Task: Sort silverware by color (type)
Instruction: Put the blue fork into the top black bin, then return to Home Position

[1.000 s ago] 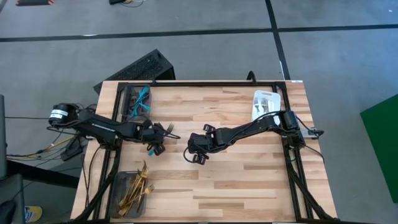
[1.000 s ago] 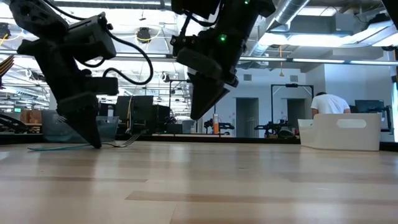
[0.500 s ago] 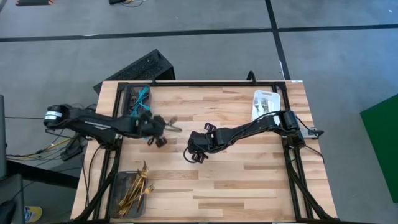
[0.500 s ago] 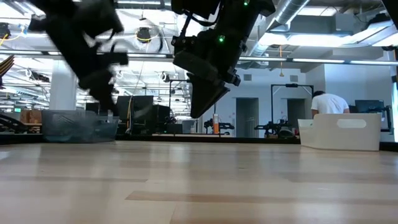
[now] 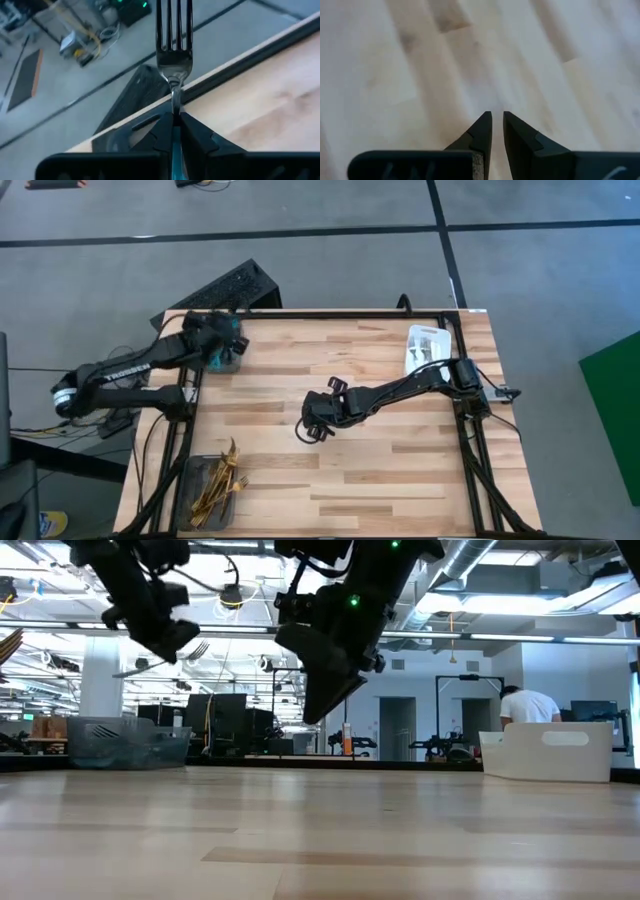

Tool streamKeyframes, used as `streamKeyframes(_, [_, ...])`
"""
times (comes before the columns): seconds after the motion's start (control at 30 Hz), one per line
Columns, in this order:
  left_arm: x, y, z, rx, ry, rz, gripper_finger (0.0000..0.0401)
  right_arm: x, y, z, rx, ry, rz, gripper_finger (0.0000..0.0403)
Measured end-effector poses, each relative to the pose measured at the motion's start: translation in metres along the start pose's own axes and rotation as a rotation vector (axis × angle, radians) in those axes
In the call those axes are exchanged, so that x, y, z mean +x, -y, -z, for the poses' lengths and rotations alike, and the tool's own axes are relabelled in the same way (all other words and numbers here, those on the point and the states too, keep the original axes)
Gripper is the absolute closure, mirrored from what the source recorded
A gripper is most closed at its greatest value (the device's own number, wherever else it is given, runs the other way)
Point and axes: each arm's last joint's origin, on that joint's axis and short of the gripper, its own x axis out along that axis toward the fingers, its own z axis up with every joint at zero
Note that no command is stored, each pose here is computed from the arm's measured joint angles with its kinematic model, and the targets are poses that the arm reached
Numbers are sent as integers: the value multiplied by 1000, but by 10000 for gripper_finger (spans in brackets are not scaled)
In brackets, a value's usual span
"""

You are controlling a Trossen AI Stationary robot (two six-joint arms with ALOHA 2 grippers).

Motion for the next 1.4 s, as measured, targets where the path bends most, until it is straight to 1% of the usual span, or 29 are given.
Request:
streamKeyframes(0.1, [17, -5, 0, -14, -65, -27, 380, 0, 2, -1, -6, 34, 83, 330])
streamKeyframes(0.17, [29, -7, 1, -28, -117, -52, 374, 0, 3, -1, -8, 47, 119, 330])
streamKeyframes(0.3, [51, -11, 6, -49, -215, -106, 360, -1, 4, 0, -23, 38, 131, 330])
streamKeyframes(0.37, [59, -13, 8, -39, -251, -118, 350, -2, 3, 4, -41, 20, 143, 330])
streamKeyframes(0.5, [65, -14, 10, -3, -296, -60, 319, -5, 2, 11, -55, -11, 196, 330])
streamKeyframes(0.57, [62, -14, 9, 4, -293, 15, 303, -7, 1, 14, -59, -18, 230, 330])
streamKeyframes(0.6, [58, -13, 8, 7, -284, 80, 296, -7, 1, 16, -63, -19, 242, 330])
streamKeyframes(0.67, [46, -10, 3, 3, -227, 241, 285, -12, -1, 16, -76, -5, 248, 330])
streamKeyframes(0.73, [28, -9, -3, -19, -129, 402, 280, -18, -5, 13, -93, 58, 209, 330])
streamKeyframes(0.8, [5, -9, -12, -54, 14, 550, 278, -28, -8, 9, -125, 134, 93, 333])
streamKeyframes(0.87, [-20, -10, -19, -63, 164, 684, 278, -36, -6, 5, -138, 219, -62, 338])
streamKeyframes(0.9, [-32, -11, -21, -58, 225, 736, 278, -42, -3, 3, -131, 280, -141, 341])
streamKeyframes(0.97, [-53, -13, -20, -51, 323, 825, 278, -49, 6, 5, -127, 374, -263, 350])
streamKeyframes(1.03, [-71, -16, -16, -18, 391, 893, 278, -59, 18, 10, -106, 483, -354, 360])
streamKeyframes(1.13, [-89, -18, -4, 8, 495, 988, 278, -73, 37, 26, -62, 619, -400, 377])
streamKeyframes(1.27, [-98, -17, 20, 35, 641, 1105, 278, -93, 61, 59, -24, 758, -441, 391])
streamKeyframes(1.33, [-95, -13, 32, 49, 676, 1120, 278, -101, 74, 78, -37, 788, -463, 391])
streamKeyframes(1.4, [-92, -10, 41, 43, 707, 1111, 278, -106, 85, 92, -21, 826, -469, 390])
